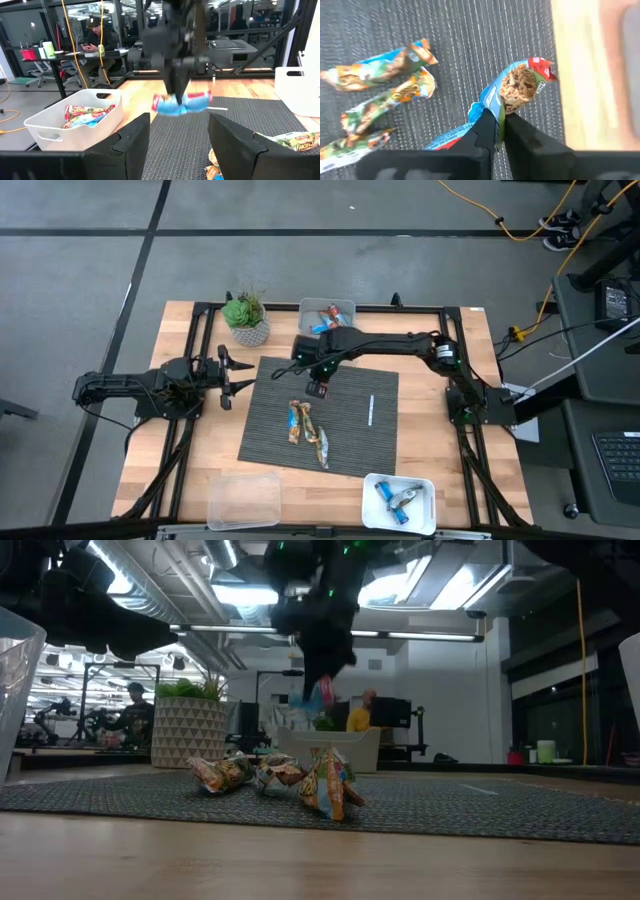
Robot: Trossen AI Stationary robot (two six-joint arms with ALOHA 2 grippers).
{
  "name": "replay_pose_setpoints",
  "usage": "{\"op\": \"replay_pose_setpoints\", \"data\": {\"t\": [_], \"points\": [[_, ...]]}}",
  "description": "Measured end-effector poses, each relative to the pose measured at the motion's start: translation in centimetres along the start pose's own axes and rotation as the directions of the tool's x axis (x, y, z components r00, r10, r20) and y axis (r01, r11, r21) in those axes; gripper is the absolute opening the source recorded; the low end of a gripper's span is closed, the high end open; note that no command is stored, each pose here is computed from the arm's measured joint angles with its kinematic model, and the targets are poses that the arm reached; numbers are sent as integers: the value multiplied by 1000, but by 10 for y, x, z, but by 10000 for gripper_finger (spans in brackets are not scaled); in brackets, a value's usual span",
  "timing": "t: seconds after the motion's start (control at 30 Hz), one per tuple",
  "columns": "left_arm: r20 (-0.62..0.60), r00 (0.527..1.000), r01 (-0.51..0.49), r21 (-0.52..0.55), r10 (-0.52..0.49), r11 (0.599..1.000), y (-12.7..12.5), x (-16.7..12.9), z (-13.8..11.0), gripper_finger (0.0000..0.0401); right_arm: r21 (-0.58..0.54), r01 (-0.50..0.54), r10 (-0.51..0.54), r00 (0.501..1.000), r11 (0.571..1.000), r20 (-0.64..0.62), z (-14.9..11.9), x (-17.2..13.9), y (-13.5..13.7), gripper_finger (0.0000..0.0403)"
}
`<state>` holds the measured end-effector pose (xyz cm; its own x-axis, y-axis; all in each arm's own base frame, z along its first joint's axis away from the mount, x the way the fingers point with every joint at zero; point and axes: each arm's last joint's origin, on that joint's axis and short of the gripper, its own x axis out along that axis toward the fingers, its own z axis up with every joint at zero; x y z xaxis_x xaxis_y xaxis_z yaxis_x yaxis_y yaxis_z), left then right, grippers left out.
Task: Pick and place Granola Bars by type
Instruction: Put the red granola bar into the gray bin
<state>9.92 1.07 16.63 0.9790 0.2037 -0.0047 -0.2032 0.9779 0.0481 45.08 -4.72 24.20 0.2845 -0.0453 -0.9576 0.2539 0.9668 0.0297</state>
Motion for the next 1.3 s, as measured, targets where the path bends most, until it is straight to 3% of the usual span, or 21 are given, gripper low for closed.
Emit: {"op": "replay_pose_setpoints", "data": {"t": [0.27, 0.43, 0.63, 0.8, 0.97, 1.07, 1.3], "points": [[1, 1000, 0, 0, 0, 1000, 0, 0, 0, 189, -36, 110, -106, 989, 993, 105, -16, -67, 18, 19], [21, 1000, -1, -3, 1, 1000, 0, 0, 2, 191, 12, 208, -208, 968, 978, 140, -33, -100, 26, 32], [72, 997, 0, -57, 4, 998, 0, 0, 7, 189, 99, 266, -277, 951, 959, 136, -72, -111, 35, 19], [122, 992, 44, -215, -18, 976, 0, -1, 12, 192, 148, 225, -249, 953, 963, 174, -107, -97, 40, 17], [165, 986, 42, -333, 14, 942, 1, -1, 16, 189, 141, 118, -159, 930, 983, 332, -125, -84, 44, 32], [200, 977, 8, -377, 73, 926, 3, -2, 20, 191, 123, 54, -105, 887, 991, 450, -127, -81, 44, 25], [321, 942, 81, -493, 95, 866, 4, -5, 32, 187, -2, -7, 6, 751, 1000, 661, -123, -81, 47, 21]]}}
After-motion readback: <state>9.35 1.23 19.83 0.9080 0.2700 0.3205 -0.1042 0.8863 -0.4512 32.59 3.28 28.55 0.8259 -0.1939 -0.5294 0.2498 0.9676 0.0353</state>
